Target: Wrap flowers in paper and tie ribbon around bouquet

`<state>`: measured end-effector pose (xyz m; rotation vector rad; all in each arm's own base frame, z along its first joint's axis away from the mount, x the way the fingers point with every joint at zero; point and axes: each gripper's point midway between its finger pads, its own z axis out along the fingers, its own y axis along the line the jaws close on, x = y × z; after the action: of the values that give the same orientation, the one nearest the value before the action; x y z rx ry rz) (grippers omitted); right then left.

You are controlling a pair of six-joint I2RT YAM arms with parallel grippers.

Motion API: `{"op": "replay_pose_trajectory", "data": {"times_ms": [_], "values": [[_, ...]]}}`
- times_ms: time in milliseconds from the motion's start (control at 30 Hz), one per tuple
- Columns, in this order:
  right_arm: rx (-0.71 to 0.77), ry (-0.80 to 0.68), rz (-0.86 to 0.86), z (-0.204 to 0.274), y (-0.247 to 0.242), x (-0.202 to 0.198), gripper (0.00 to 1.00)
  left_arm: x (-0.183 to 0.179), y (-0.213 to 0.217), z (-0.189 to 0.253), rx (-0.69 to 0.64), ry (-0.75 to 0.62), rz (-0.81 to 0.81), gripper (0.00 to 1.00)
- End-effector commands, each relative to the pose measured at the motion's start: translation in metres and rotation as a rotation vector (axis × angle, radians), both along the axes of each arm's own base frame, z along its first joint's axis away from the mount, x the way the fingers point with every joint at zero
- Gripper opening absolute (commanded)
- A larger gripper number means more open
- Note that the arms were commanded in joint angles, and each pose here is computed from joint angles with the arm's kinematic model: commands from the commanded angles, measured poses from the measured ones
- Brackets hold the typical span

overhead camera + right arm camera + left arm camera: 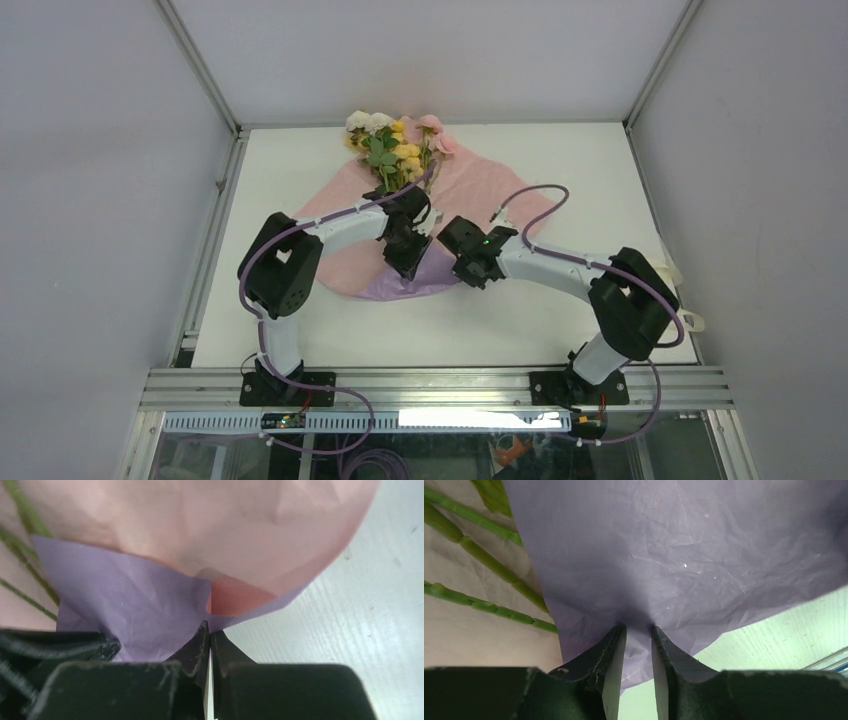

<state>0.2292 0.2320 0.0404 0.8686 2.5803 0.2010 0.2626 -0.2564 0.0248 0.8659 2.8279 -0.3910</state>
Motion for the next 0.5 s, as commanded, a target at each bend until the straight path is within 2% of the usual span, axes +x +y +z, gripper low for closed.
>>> {"op": "replay_pose_trajectory", "data": {"times_ms": [0, 200, 467], "values": [[-0.406, -0.178, 0.24, 0.05, -0.025, 0.024, 0.0, 0.015, 0.003, 0.005, 0.005, -0.03, 0.013, 0.28], [-0.608, -0.277, 0.471, 0.077, -0.001, 0.032, 0.0, 0.018, 0.003, -0.002, -0.001, -0.003, 0.017, 0.28], [-0.805, -0.38, 0.912, 0.085, 0.061, 0.026, 0.0, 0.025, 0.004, -0.007, -0.041, 0.043, 0.043, 0.29]]}}
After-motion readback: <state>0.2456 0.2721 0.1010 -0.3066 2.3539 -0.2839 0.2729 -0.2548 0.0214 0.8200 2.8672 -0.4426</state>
